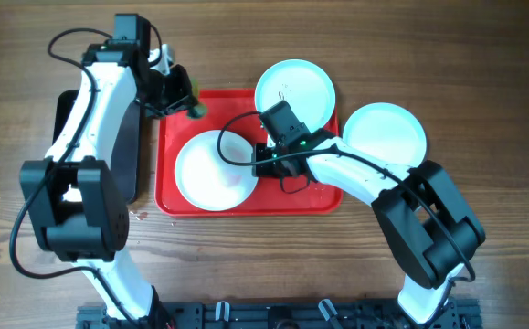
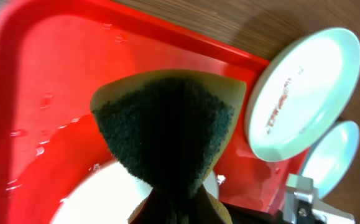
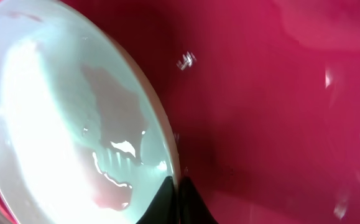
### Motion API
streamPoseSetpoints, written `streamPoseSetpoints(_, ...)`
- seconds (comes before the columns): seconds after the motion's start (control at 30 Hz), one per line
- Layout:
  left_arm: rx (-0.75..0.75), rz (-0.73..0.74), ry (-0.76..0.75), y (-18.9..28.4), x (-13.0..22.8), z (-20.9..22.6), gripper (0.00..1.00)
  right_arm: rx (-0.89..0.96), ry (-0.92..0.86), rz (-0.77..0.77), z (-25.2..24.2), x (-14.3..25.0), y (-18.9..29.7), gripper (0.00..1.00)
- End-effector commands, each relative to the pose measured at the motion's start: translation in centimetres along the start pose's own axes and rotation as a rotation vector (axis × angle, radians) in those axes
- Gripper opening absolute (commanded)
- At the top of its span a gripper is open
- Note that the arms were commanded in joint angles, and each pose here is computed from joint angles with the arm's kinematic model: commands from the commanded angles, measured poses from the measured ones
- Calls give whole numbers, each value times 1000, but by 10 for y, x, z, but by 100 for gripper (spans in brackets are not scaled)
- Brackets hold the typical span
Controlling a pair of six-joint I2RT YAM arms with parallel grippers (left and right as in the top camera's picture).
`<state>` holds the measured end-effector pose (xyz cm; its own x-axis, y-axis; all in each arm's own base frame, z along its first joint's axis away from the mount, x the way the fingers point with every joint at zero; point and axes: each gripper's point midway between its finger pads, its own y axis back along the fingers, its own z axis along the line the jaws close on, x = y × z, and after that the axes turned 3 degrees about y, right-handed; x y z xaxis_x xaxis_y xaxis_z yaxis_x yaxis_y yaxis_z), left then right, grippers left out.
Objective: Clean dirty plates on tray and stack at the side
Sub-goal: 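Lift the scrubbed plate with the right gripper toward the stacked plate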
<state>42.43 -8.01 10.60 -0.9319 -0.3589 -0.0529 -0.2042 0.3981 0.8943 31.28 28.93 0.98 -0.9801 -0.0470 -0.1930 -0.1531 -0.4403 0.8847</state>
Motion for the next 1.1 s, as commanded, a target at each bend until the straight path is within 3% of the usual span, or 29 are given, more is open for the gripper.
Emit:
streamPoseSetpoints(0.0,-99,-38,11,12,-3,16,4,44,77,-54,5,-13,24,4)
streamPoseSetpoints(0.2,-166,-20,24,10,3,30,4,230,148,-163,-17,-23,73,4)
streamPoseSetpoints(0.47,-185,32,22,-3,21,31,4,538,271,-527,-20,-54,179,4)
streamPoseSetpoints(0.77,-202,84,14,-24,45,30,4,974,565,-836,23,-55,251,4)
streamPoseSetpoints(1.07,-197,79,3,-29,46,26,4,1208,633,-992,63,-41,299,4)
